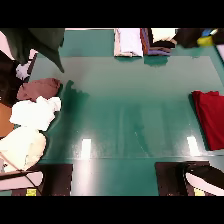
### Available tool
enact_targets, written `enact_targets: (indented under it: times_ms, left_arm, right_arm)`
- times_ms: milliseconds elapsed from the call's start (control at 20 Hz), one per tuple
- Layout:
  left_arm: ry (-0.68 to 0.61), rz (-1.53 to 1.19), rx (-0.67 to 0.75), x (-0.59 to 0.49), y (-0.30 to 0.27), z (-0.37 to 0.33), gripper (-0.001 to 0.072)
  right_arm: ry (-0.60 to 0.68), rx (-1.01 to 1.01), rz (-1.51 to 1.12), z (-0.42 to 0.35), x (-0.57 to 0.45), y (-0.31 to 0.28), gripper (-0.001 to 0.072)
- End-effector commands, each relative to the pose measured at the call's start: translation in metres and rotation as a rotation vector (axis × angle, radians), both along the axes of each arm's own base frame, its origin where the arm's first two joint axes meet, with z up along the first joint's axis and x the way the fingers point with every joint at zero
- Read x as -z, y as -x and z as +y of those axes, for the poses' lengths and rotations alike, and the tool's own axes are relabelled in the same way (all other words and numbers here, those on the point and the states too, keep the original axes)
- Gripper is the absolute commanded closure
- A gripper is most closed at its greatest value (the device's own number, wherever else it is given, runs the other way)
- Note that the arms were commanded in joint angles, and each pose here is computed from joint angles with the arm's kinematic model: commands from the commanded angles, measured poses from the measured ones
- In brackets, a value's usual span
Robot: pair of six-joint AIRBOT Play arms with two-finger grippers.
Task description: Fold the shirts.
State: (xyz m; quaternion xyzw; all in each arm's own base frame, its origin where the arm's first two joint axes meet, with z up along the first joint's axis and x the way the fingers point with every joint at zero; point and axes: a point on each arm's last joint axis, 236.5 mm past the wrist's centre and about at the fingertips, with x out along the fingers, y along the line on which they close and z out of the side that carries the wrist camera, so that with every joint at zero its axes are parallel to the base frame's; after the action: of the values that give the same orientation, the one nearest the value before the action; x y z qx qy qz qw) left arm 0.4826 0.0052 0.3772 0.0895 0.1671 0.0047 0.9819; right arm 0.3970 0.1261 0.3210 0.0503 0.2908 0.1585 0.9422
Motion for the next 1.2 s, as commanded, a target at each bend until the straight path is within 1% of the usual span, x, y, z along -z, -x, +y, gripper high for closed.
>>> enact_targets:
  times_ms: [0,50,250,400,500,600,650,700,800,900,1050,1150]
  left_arm:
    - [-0.019,-0.004,0.143,-0.038,0.08,-0.054,0.0683]
    - [-0.009,0.034,0.205,-0.03,0.089,-0.076,0.0683]
    - [0.01,0.201,0.545,0.024,0.117,-0.207,0.0684]
    - [-0.1,0.403,0.787,0.112,0.154,-0.305,0.0683]
    - [-0.181,0.536,0.903,0.177,0.182,-0.354,0.0682]
    - [-0.219,0.657,0.975,0.232,0.206,-0.387,0.0674]
    - [-0.23,0.707,0.993,0.253,0.214,-0.396,0.0433]
    - [-0.234,0.745,0.986,0.267,0.214,-0.4,0.0152]
    - [-0.251,0.752,0.895,0.276,0.19,-0.382,0.0138]
    - [-0.233,0.763,0.745,0.271,0.15,-0.335,0.0139]
    - [-0.112,0.795,0.475,0.268,0.085,-0.239,0.0139]
    - [-0.031,0.828,0.319,0.28,0.057,-0.182,0.0138]
  right_arm:
    - [-0.031,0.036,-0.137,-0.017,-0.059,0.007,0.0687]
    - [-0.035,0.043,-0.161,-0.02,-0.069,0.009,0.0687]
    - [-0.043,0.048,-0.209,-0.024,-0.092,0.018,0.0687]
    - [-0.043,0.028,-0.206,-0.017,-0.092,0.021,0.0687]
    - [-0.039,0.015,-0.187,-0.012,-0.087,0.022,0.0687]
    - [-0.036,0.0,-0.174,-0.007,-0.083,0.023,0.0687]
    - [-0.035,-0.002,-0.169,-0.007,-0.082,0.024,0.0687]
    - [-0.032,-0.002,-0.162,-0.007,-0.081,0.025,0.0687]
    - [-0.024,-0.003,-0.141,-0.008,-0.076,0.027,0.0687]
    - [-0.021,-0.004,-0.132,-0.008,-0.074,0.028,0.0687]
    - [-0.021,-0.004,-0.131,-0.008,-0.074,0.028,0.0687]
    - [-0.02,-0.005,-0.131,-0.008,-0.073,0.028,0.0687]
